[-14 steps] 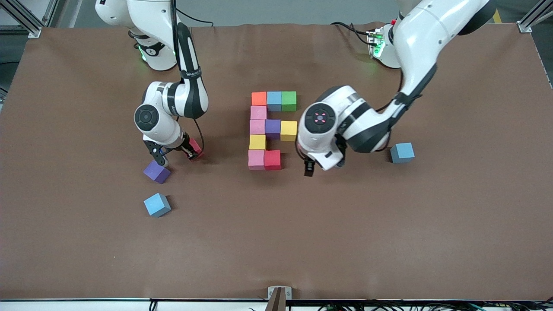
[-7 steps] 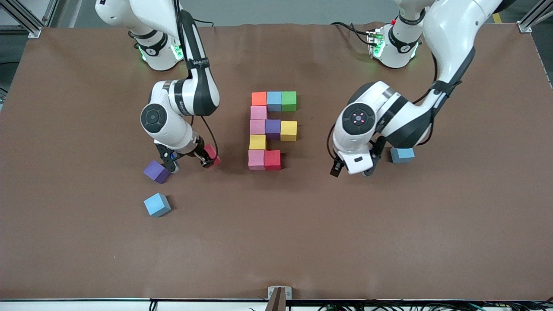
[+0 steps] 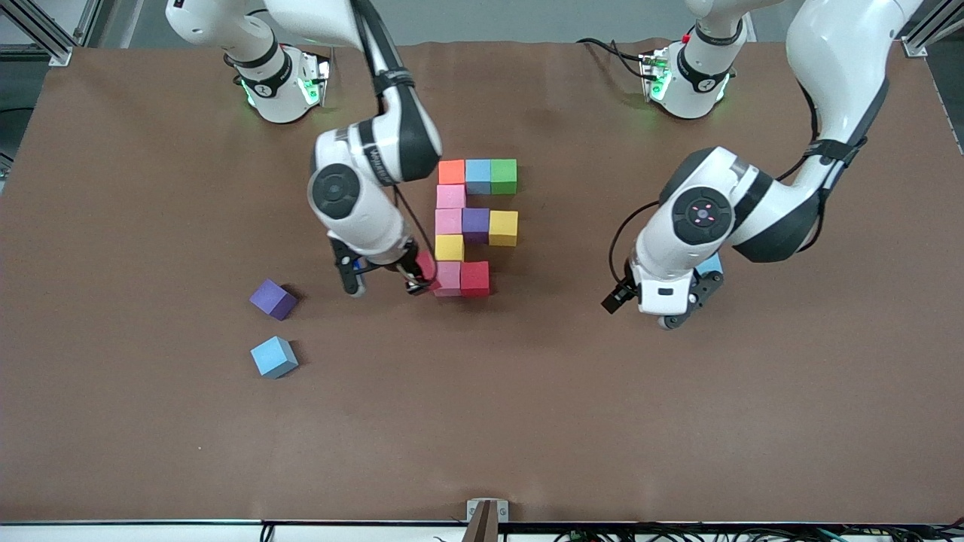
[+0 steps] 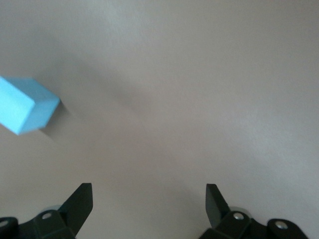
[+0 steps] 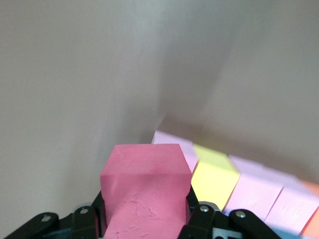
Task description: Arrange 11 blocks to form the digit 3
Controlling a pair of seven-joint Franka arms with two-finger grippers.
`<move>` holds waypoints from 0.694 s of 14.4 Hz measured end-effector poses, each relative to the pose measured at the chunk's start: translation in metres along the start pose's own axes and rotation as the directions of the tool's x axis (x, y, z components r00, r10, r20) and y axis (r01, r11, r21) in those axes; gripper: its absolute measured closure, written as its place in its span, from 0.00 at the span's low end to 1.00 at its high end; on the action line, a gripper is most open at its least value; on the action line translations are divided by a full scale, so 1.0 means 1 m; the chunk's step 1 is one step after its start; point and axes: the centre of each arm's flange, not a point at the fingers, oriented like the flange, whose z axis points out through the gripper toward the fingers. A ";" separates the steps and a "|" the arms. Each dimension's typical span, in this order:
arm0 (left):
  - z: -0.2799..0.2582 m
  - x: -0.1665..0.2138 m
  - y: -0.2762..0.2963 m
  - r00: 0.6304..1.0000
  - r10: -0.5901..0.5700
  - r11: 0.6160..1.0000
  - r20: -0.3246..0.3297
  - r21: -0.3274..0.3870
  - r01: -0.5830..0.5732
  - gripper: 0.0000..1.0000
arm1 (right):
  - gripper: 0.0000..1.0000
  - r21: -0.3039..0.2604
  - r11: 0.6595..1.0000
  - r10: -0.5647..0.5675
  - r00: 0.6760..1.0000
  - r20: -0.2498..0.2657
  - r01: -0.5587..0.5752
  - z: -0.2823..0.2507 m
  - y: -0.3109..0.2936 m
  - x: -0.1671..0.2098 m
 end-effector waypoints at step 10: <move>-0.076 0.078 -0.080 0.922 0.386 0.920 -0.044 0.090 -0.381 0.00 | 0.41 0.000 0.970 0.244 0.967 -0.073 -0.245 0.078 -0.029 -0.120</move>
